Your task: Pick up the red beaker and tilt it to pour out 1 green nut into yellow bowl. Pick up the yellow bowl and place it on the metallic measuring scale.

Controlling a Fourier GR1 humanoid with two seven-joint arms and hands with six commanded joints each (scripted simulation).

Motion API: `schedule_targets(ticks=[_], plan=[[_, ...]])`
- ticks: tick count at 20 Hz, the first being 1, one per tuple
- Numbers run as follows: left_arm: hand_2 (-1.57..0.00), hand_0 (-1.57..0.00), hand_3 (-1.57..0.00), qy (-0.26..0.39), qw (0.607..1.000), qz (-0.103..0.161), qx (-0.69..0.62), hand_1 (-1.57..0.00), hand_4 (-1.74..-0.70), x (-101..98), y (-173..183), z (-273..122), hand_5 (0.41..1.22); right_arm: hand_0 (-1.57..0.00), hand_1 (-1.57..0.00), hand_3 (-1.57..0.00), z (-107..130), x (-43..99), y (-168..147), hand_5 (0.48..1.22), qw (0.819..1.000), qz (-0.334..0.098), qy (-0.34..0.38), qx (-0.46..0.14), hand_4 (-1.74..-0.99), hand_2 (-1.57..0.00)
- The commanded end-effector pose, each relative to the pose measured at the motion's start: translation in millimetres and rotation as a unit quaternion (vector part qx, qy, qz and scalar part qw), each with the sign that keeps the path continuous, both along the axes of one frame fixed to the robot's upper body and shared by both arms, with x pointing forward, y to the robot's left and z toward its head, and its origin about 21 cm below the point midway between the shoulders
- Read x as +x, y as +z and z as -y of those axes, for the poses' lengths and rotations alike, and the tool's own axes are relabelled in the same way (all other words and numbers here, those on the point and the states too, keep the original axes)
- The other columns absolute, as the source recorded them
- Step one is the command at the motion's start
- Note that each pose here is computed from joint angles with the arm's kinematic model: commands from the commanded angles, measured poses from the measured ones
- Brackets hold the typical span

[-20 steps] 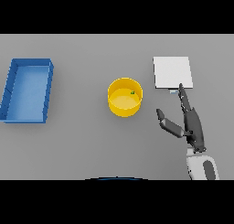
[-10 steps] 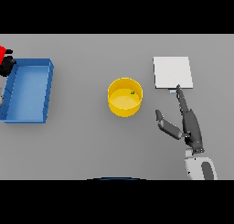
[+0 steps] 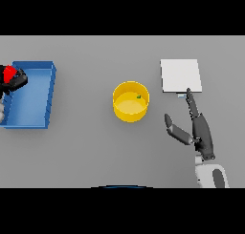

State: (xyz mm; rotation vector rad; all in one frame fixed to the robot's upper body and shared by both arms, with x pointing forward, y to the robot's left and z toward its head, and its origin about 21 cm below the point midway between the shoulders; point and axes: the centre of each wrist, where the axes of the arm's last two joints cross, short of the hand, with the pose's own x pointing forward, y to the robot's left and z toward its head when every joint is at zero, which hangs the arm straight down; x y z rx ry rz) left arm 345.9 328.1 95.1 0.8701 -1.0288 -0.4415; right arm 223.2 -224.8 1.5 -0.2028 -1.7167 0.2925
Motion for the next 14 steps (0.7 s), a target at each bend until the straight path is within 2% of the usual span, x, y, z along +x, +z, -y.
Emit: schedule_targets(ticks=[1,2,3,6,9,14], plan=[[-0.96,-1.17,-0.9,-0.011,1.0,-0.021,-0.004,-0.94,-1.12,-3.0,5,-2,0.778,0.0,0.0,0.0,-4,-1.0,-2,0.664,1.0,0.001,0.001,-0.001,-1.187,0.0],[-0.77,-0.93,-0.72,-0.023,0.999,-0.042,-0.004,-0.76,-1.03,-5.2,7,-2,0.758,0.0,0.0,0.0,-2,0.4,0,0.665,1.0,0.003,-0.001,-0.003,-1.185,0.0],[-0.61,-0.75,-0.58,-0.03,0.998,-0.049,-0.003,-0.6,-0.97,-5.0,10,-2,0.74,0.0,0.0,0.0,-2,-1.0,-1,0.665,1.0,0.0,-0.003,-0.006,-1.181,0.0],[-0.31,-0.38,-0.3,-0.052,0.997,-0.065,-0.007,-0.31,-0.85,-8.1,13,-1,0.698,0.0,0.0,0.0,-3,-1.9,-1,0.667,1.0,-0.003,0.001,-0.003,-1.187,0.0],[-0.16,-0.19,-0.15,-0.049,0.996,-0.067,-0.014,-0.16,-0.8,-3.8,14,-3,0.679,0.0,0.0,0.0,-6,-6.2,-1,0.668,1.0,-0.007,0.006,-0.002,-1.188,0.0],[-0.05,-0.06,-0.05,-0.054,0.998,-0.019,-0.032,-0.05,-0.79,0.5,20,-5,0.674,0.0,0.0,0.0,-8,-1.6,4,0.66,0.999,-0.012,-0.006,-0.041,-1.203,0.0]])
